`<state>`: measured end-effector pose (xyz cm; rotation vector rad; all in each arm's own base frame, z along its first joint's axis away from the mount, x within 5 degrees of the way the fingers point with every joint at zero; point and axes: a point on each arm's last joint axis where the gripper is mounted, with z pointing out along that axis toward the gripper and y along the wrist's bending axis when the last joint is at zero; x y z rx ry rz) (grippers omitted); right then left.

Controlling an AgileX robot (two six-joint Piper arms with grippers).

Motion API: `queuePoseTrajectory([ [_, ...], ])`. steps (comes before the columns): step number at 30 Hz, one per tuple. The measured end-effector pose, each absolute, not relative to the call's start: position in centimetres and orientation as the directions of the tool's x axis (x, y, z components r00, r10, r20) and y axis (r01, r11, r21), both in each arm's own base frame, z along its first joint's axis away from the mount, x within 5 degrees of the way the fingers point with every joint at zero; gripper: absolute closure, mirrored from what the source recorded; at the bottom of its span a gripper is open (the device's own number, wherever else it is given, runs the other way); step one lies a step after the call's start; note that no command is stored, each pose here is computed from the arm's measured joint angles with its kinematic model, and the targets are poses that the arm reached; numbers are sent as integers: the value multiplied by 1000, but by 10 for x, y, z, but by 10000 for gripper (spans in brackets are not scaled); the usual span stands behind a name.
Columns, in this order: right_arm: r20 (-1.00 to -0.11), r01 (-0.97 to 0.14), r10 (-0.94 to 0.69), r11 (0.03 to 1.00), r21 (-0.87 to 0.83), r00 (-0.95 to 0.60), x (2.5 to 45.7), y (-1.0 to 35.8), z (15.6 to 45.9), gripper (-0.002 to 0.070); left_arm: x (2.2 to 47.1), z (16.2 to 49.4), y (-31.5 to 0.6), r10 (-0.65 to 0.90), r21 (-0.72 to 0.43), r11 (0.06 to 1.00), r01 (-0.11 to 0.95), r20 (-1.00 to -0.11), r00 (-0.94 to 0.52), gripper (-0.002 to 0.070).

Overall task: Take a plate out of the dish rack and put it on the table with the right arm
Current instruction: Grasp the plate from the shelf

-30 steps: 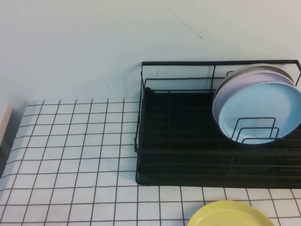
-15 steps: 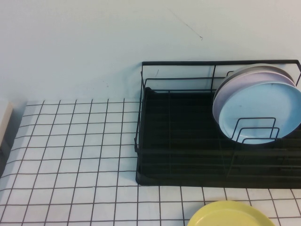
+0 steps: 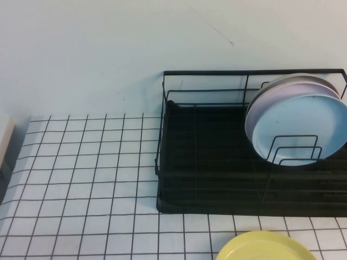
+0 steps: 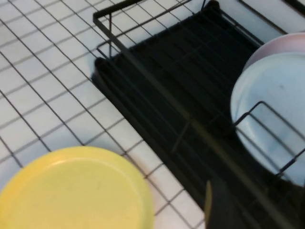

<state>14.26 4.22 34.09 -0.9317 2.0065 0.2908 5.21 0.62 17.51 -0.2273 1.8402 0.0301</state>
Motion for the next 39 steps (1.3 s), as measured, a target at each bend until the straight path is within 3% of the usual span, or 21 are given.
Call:
queuePoseTrajectory([
  [2, -759, -739, -586, 638, -216, -284, 167, 39, 351, 297, 52, 175, 6, -140, -97, 980, -171, -955, -261, 678],
  [4, -719, -760, -656, 583, -289, -230, 191, 36, 355, 265, 52, 175, 6, -140, -97, 980, -171, -955, -261, 678],
  [8, -641, -782, -755, 481, -397, -139, 244, 30, 350, 248, 52, 175, 6, -140, -97, 980, -171, -955, -261, 678],
  [15, -561, -821, -823, 376, -430, -84, 314, 23, 323, 265, 52, 175, 6, -140, -97, 980, -171, -955, -261, 678],
  [24, -535, -824, -838, 378, -422, -110, 362, 18, 290, 269, 52, 175, 6, -140, -97, 980, -171, -955, -261, 678],
  [34, -514, -825, -846, 387, -412, -140, 380, 14, 262, 270, 52, 175, 6, -140, -97, 980, -171, -955, -261, 678],
  [36, -510, -827, -849, 382, -412, -138, 381, 14, 260, 288, 52, 175, 6, -140, -97, 980, -171, -955, -261, 678],
  [39, -509, -827, -850, 382, -413, -138, 383, 14, 259, 372, 52, 175, 6, -140, -97, 980, -171, -955, -261, 678],
])
